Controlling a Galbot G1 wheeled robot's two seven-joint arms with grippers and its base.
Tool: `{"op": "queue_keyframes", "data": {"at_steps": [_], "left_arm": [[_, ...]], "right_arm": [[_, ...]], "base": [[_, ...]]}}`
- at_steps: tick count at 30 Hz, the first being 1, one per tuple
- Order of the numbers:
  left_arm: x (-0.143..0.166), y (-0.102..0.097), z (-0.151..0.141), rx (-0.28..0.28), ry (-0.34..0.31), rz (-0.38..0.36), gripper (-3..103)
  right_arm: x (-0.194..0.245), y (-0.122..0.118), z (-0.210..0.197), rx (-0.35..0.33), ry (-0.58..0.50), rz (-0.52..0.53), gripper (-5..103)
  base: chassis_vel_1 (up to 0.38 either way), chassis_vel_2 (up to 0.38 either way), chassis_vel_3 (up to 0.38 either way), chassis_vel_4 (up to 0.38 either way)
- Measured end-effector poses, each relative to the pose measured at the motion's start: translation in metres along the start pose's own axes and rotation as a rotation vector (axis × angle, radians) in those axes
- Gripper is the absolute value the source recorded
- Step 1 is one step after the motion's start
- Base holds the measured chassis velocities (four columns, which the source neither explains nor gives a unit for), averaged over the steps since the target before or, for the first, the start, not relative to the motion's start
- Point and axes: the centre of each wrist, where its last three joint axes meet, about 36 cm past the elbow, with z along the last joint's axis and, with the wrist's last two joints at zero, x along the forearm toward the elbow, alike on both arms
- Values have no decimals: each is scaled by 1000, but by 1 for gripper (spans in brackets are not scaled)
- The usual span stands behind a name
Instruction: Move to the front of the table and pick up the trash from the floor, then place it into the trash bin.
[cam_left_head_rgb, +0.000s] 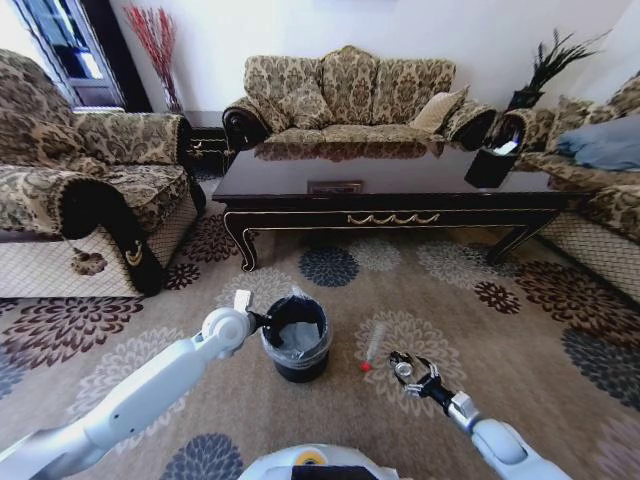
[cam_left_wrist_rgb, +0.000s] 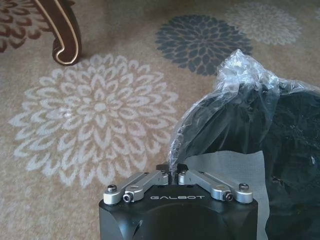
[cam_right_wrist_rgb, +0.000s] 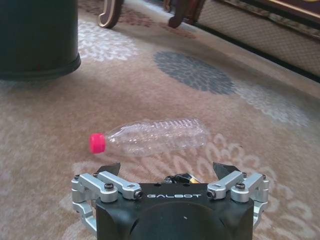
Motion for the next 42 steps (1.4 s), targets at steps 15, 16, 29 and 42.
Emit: {"op": "queue_keyframes", "data": {"at_steps": [15,16,29,42], "left_arm": [[6,8,5,24,7,-10,3],[6,6,6,23,9,-7,3],[2,-3,7,14,24,16,3],[7,5,7,24,14,2,3]], "right_arm": [[-19,-24,19,61,16,-63,100],[-19,-25,21,62,19,-65,100],[-25,-42,43,61,38,-62,88],[-40,-45,44,75,44,-73,71]], "base": [[0,0,0,0],[0,0,0,0],[0,0,0,0],[0,0,0,0]]}}
